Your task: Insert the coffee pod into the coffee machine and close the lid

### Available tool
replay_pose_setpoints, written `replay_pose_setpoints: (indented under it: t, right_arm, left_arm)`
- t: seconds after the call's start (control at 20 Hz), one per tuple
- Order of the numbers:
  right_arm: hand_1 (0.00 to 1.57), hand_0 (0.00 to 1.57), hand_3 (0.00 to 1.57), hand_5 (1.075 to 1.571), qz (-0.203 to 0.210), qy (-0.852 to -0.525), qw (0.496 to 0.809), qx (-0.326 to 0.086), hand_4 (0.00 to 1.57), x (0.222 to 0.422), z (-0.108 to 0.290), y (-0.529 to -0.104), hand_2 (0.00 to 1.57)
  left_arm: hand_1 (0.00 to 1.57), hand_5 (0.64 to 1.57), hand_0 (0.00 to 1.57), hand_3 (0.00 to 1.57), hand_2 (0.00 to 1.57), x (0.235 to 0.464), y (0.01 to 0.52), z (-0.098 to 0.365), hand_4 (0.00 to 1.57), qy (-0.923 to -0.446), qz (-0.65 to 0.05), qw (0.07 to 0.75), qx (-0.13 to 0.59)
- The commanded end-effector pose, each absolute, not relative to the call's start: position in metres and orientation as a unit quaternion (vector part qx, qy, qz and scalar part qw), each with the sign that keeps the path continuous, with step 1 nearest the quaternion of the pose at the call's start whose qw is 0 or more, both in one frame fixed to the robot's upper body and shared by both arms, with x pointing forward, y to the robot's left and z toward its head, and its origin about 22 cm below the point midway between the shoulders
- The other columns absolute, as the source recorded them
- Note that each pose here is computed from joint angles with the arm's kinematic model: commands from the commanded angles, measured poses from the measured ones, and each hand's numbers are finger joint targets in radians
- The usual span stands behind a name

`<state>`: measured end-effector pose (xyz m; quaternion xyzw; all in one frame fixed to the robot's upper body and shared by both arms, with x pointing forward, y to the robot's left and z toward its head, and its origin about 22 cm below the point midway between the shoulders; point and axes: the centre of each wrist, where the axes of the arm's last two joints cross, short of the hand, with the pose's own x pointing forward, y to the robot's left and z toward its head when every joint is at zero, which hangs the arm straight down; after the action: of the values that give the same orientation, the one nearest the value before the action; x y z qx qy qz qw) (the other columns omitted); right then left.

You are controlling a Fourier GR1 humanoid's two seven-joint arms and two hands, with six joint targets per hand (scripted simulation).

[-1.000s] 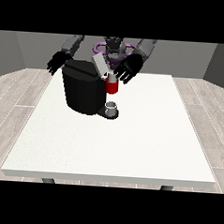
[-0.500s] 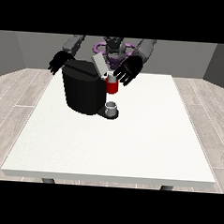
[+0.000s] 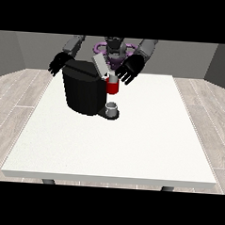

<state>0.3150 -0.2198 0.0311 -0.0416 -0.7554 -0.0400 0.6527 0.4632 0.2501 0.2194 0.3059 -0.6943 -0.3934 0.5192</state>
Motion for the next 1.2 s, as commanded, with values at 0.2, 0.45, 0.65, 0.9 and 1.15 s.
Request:
replay_pose_setpoints:
  t: [0.2,0.45,0.65,0.9,1.15]
  right_arm:
    - [0.00,0.00,0.00,1.571,-0.048,-0.764,0.643,-0.028,0.42,0.316,0.030,-0.216,0.00]
    - [0.00,0.00,0.00,1.571,-0.036,-0.760,0.648,-0.036,0.41,0.314,0.033,-0.212,0.00]
    - [0.00,0.00,0.00,1.571,-0.047,-0.757,0.651,-0.029,0.37,0.317,0.038,-0.211,0.00]
    - [0.00,0.00,0.00,1.571,-0.059,-0.752,0.655,-0.047,0.34,0.314,0.008,-0.218,0.00]
    - [0.00,0.00,0.00,1.571,-0.058,-0.738,0.669,-0.065,0.42,0.309,0.005,-0.236,0.00]
  left_arm:
    - [0.00,1.571,0.00,0.11,0.38,0.462,0.264,0.230,0.00,-0.667,-0.448,0.507,0.314]
    - [0.00,1.571,0.00,0.00,0.00,0.461,0.262,0.212,0.00,-0.657,-0.457,0.505,0.323]
    - [0.00,1.571,0.00,0.00,0.00,0.460,0.279,0.238,0.00,-0.664,-0.446,0.506,0.324]
    - [0.00,1.571,0.00,0.00,0.00,0.461,0.244,0.226,0.00,-0.672,-0.462,0.492,0.306]
    - [0.00,1.571,0.00,0.00,0.00,0.459,0.247,0.201,0.00,-0.658,-0.461,0.513,0.302]
